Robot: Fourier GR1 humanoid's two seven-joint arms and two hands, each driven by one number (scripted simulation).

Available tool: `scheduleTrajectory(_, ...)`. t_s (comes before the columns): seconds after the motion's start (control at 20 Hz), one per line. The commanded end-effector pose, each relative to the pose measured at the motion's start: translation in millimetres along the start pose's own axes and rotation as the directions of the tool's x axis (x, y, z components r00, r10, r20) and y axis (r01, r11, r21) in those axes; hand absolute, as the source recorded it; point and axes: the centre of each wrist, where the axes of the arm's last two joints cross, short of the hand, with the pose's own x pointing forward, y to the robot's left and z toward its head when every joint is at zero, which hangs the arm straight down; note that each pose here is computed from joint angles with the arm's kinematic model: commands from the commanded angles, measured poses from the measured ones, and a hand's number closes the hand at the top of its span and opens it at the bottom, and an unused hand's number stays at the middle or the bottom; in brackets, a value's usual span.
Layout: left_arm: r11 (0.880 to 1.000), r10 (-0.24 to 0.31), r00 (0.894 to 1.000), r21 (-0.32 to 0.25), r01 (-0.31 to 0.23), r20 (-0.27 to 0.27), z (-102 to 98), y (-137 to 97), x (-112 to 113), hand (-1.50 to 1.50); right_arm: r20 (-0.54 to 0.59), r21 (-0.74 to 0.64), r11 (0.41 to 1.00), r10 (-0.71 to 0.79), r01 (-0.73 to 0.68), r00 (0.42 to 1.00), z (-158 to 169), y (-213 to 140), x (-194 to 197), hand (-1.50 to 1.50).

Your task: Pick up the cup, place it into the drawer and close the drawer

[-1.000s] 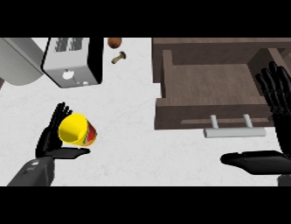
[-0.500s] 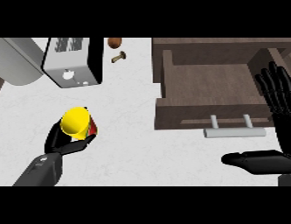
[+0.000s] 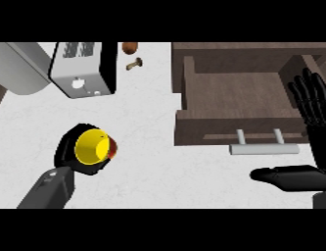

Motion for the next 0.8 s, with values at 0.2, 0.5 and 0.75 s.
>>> scheduleTrajectory(0.2, 0.978, -0.025, 0.958, 0.206, -0.036, 0.287, -1.2, 10.0, 8.0, 1.5, 0.011, -0.001, 1.0, 0.014, -0.014, 1.0, -2.3, -14.2, -8.1, -1.5)
scheduleTrajectory(0.5, 0.99, 0.0, 0.932, 0.131, -0.051, 0.363, 4.4, 6.9, 6.0, 1.5, 0.003, -0.014, 1.0, 0.013, -0.013, 1.0, -0.4, -7.8, 4.3, -1.5)
scheduleTrajectory(0.75, 0.999, -0.007, 0.919, 0.039, -0.009, 0.394, -59.4, -11.0, 45.6, 1.5, -0.026, -0.032, 0.999, 0.005, -0.006, 1.0, 7.0, -17.8, 1.2, -1.5)
